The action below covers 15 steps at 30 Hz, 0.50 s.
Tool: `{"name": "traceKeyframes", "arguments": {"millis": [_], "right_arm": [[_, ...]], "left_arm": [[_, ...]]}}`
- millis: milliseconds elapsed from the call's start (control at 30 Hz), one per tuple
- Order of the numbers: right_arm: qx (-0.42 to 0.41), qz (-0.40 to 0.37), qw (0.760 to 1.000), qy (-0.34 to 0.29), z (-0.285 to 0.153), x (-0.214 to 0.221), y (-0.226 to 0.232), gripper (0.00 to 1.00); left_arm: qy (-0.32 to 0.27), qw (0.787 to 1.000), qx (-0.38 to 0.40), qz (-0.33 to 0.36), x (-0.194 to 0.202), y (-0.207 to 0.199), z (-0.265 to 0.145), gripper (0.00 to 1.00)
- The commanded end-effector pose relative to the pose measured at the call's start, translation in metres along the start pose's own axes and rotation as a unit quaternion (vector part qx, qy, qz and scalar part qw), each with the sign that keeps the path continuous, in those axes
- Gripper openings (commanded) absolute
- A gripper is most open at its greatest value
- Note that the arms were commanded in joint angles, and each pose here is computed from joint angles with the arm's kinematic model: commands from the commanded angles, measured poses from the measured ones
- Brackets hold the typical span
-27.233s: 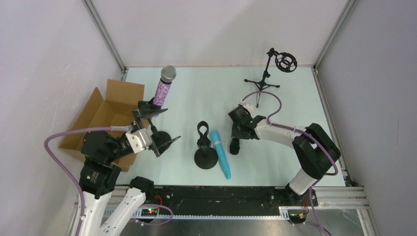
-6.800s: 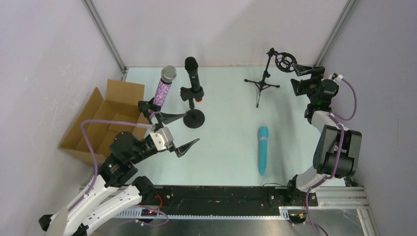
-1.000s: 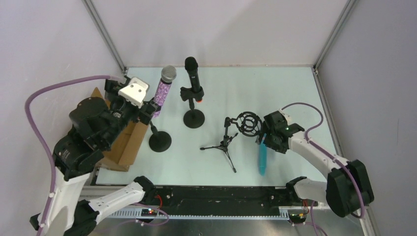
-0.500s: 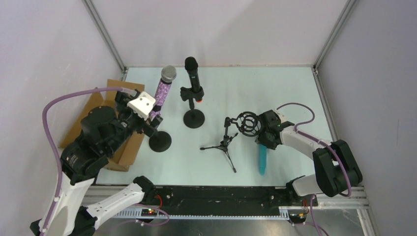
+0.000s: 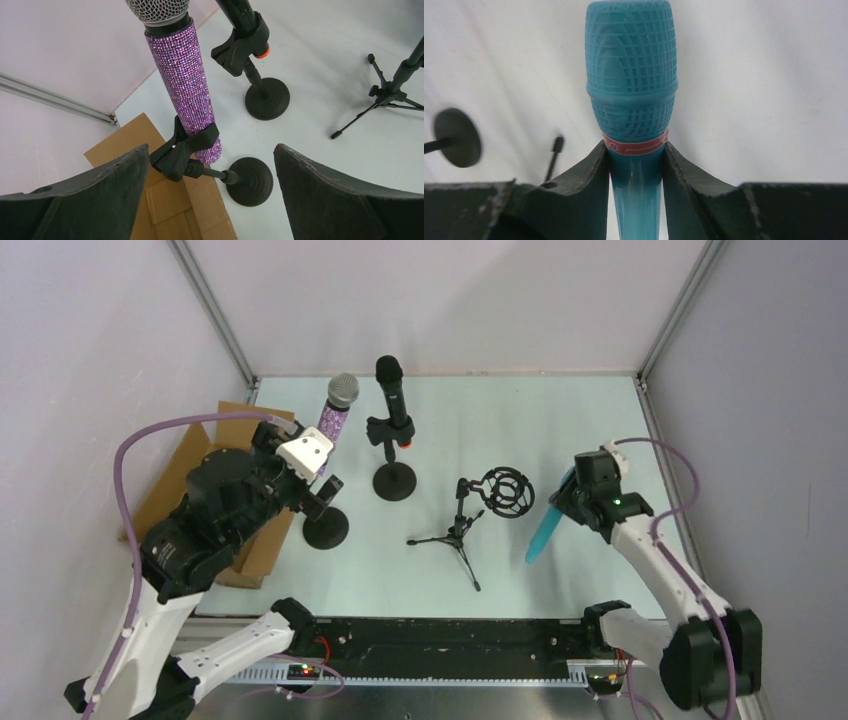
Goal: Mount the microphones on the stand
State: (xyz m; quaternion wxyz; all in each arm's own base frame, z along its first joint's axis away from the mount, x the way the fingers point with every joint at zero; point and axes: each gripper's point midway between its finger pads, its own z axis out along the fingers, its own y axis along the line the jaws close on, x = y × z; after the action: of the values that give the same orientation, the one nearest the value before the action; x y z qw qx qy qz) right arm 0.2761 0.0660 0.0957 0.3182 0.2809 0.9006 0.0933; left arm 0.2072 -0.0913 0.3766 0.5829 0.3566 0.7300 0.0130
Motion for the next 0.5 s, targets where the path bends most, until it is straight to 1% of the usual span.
{"name": "traceKeyframes", "arguments": {"millis": [0, 33, 67, 100, 233, 333, 367, 467], "right_arm": [[-0.035, -0.009, 0.993, -0.112, -0.064, -0.063, 0.016, 0.0], [-0.035, -0.009, 0.991, -0.132, -0.075, -0.072, 0.015, 0.0], [-0.056, -0.008, 0.984, -0.166, -0.098, -0.086, 0.021, 0.0], [-0.063, -0.009, 0.98, -0.19, -0.111, -0.096, 0.023, 0.0], [-0.152, -0.003, 0.941, -0.303, -0.193, -0.134, 0.044, 0.0], [-0.189, -0.016, 0.921, -0.34, -0.234, -0.149, 0.06, 0.0], [-0.213, -0.028, 0.909, -0.356, -0.254, -0.154, 0.07, 0.0], [-0.256, -0.054, 0.887, -0.38, -0.288, -0.161, 0.092, 0.0]], "left_arm": [[-0.001, 1.0, 0.012, 0.001, -0.003, -0.004, 0.008, 0.98], [-0.001, 1.0, 0.011, 0.001, -0.003, -0.004, 0.008, 0.98], [0.0, 1.0, 0.012, 0.002, -0.004, -0.004, 0.009, 0.98], [-0.002, 1.0, 0.011, 0.002, -0.005, -0.003, 0.009, 0.98], [-0.003, 1.0, 0.014, 0.005, -0.007, -0.004, 0.01, 0.98], [-0.003, 1.0, 0.019, 0.003, -0.007, -0.006, 0.012, 0.98], [-0.002, 1.0, 0.022, 0.003, -0.007, -0.007, 0.013, 0.98], [-0.001, 0.999, 0.032, -0.002, -0.008, -0.011, 0.016, 0.98]]}}
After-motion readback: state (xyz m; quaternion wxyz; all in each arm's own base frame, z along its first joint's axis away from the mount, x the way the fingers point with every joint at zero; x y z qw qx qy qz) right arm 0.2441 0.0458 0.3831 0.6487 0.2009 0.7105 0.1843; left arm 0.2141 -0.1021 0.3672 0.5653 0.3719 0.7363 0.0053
